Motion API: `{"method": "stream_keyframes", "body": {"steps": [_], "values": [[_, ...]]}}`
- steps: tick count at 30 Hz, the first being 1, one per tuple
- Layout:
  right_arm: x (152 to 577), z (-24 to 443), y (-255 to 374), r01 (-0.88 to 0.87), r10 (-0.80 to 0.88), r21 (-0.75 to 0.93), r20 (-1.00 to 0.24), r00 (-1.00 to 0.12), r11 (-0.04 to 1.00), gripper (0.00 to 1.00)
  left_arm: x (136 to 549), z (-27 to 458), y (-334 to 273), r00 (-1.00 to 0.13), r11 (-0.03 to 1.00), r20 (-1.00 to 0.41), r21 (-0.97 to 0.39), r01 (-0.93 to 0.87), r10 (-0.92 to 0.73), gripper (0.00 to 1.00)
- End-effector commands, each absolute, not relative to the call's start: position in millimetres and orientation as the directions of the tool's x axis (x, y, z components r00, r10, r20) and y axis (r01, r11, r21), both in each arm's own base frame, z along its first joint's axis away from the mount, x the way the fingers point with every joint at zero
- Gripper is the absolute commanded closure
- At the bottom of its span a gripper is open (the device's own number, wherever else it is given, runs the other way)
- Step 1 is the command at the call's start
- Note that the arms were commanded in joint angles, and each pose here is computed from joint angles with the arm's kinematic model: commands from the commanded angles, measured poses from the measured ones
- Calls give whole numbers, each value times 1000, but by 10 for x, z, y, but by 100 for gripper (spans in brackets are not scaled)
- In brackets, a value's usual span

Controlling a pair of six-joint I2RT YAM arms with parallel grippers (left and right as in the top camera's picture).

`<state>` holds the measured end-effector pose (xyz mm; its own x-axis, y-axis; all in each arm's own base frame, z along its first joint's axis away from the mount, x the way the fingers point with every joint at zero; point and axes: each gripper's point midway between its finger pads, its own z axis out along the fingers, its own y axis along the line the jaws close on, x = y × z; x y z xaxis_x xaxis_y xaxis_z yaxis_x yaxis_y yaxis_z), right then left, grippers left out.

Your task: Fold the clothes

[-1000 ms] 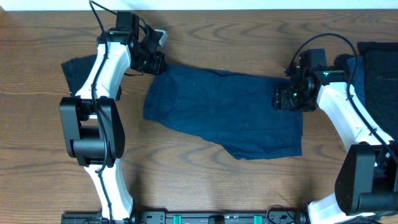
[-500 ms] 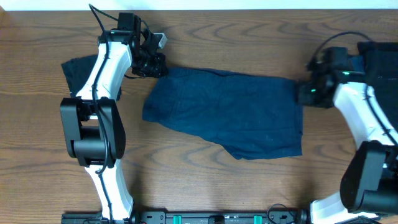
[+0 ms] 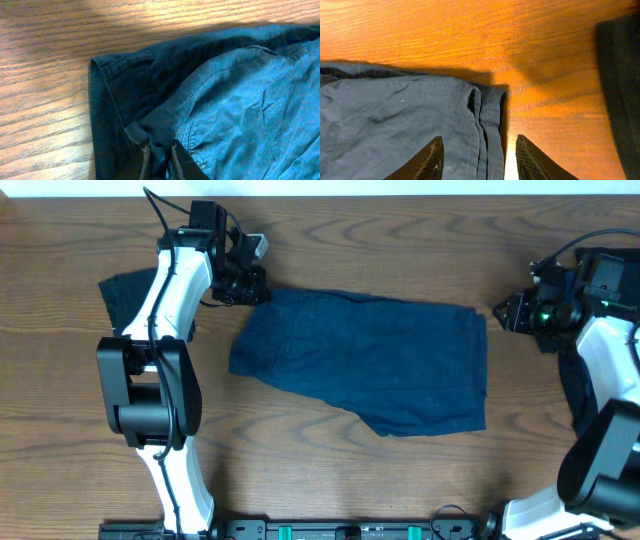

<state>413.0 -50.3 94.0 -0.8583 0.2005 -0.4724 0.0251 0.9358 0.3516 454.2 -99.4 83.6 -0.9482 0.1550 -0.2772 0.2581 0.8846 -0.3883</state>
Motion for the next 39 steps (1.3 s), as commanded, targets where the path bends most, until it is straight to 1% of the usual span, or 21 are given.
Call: {"method": "stream_keyframes", "body": {"steps": [1,5,9,15,18,21,24,27,30,36,39], "values": [[4234,761,-415,-28,160,371,-466,-870,928,53,4525,874,-1014,-950,882,-276,-397,253,148,85],[4385,524,-375,-56,157,402,-476,-865,914,51,4524,873,-1013,-950,883,-276,-396,253,149,86],[4493,475,-131,-191,129,512,-524,-842,838,51,4525,873,-1013,-950,883,-276,-396,253,149,86],[4542,321,-110,-201,128,525,-524,-842,827,51,4521,873,-1013,-950,883,-275,-396,253,149,86],[4534,308,-59,-206,120,527,-519,-847,824,52,4520,872,-1013,-950,883,-274,-397,252,149,86],[4533,309,33,-225,101,527,-520,-848,820,57,4516,871,-1013,-951,883,-272,-397,252,149,86],[4510,267,127,-263,42,492,-525,-850,830,57,4514,871,-1013,-951,883,-271,-398,251,148,86],[4509,138,68,-232,-1,397,-503,-864,888,56,4495,866,-1012,-953,883,-263,-399,248,149,85],[4519,87,93,-241,-44,338,-500,-865,910,56,4475,862,-1010,-956,883,-254,-401,244,149,85],[4565,85,124,-247,-60,307,-511,-857,919,54,4458,859,-1010,-957,883,-247,-402,242,149,85],[4572,91,88,-225,-36,316,-508,-860,922,73,4452,857,-1009,-958,883,-245,-403,240,149,85]]}}
